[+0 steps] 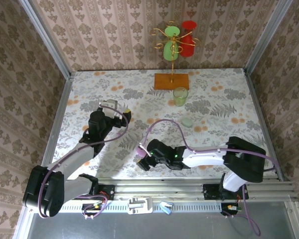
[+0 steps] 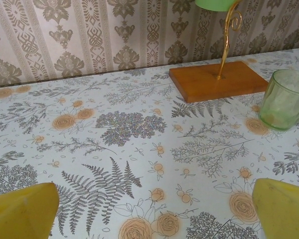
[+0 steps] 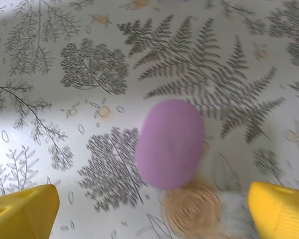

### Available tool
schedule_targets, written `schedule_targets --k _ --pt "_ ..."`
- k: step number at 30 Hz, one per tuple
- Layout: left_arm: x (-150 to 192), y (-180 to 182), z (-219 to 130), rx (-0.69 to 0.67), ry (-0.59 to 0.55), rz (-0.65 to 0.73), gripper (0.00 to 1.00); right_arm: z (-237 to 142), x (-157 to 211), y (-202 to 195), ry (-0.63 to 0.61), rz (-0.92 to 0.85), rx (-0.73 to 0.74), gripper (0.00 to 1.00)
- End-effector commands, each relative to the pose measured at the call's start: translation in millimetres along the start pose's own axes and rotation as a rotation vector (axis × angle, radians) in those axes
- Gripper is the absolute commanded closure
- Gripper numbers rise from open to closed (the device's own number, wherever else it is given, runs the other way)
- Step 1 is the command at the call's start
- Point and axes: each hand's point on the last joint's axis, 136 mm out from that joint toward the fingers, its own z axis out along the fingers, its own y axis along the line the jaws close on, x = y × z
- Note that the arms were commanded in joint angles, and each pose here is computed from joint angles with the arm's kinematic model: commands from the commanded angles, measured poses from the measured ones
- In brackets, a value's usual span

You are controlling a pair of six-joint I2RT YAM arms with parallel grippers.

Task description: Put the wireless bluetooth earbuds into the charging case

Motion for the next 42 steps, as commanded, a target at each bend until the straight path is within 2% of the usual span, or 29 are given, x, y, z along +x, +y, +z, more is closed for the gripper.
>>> schedule_targets --k 1,5,15,24,28,35,42 --pt "-6.8 5.5 -5.6 -0.018 -0.033 -0.006 0.0 10.8 -23.0 4.9 -0.069 -0.014 0.029 0.09" --pt "-8.8 5.3 -9.3 -0.018 -0.043 0.003 0.0 20.3 -16.0 1.7 -0.049 -0.012 0.049 0.22" --pt "-9.7 3.2 -9.7 -0.002 -0.054 0.001 0.0 37.2 5.8 -7.8 0.035 -0.013 0.078 0.3" --pt "-10.2 2.3 -9.7 0.004 -0.06 0.008 0.0 43.0 13.9 -15.0 0.06 0.008 0.063 0.53" --pt "-9.0 2.6 -9.0 0.005 -0.056 0.008 0.0 39.9 14.9 -14.6 0.066 -0.013 0.044 0.6" --pt "-10.2 -2.6 -8.9 0.034 -0.063 0.02 0.0 20.0 10.9 -20.1 0.05 -0.037 -0.011 0.61" --pt "-15.3 -30.7 -7.6 0.18 -0.123 0.057 0.0 -22.0 -4.7 -48.5 -0.006 0.014 -0.077 0.63"
